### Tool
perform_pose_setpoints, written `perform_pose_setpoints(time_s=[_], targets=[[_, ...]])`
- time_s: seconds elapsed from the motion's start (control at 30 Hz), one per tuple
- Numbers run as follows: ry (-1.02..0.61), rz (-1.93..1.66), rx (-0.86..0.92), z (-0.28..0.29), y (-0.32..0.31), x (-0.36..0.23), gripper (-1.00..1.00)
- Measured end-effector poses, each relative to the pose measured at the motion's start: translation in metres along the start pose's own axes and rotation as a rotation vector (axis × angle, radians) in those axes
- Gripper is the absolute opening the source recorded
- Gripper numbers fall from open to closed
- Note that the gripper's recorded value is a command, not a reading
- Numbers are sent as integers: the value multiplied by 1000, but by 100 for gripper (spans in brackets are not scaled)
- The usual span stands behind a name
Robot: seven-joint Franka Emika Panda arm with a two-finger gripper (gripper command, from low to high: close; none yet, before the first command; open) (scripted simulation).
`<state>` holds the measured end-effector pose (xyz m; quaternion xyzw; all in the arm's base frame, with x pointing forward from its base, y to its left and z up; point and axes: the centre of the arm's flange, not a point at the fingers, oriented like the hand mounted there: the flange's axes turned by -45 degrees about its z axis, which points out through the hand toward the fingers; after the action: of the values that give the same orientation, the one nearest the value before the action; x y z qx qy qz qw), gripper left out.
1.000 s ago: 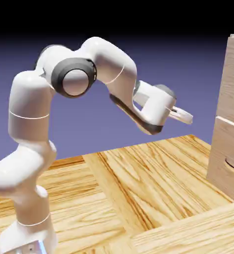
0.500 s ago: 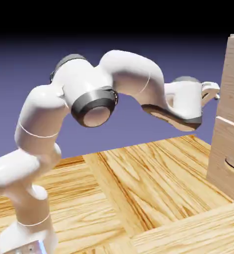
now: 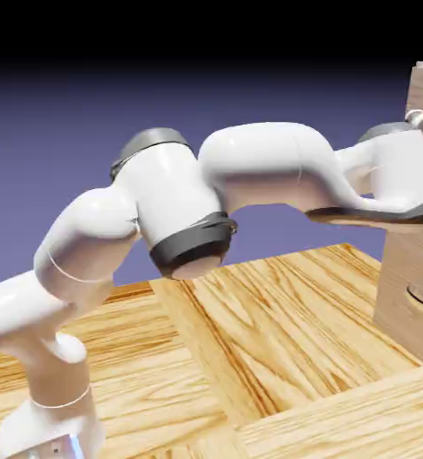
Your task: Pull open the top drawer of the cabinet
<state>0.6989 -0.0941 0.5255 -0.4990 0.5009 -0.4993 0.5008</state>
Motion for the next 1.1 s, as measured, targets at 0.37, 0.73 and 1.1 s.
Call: perform_pose_setpoints(time_s=[0.37,0.73,1.1], targets=[[-1,-3,0,-36,1,-1,-100],[-1,-3,0,-119,1,-1,-100],[-1,-3,0,-208,1,-1,-100]])
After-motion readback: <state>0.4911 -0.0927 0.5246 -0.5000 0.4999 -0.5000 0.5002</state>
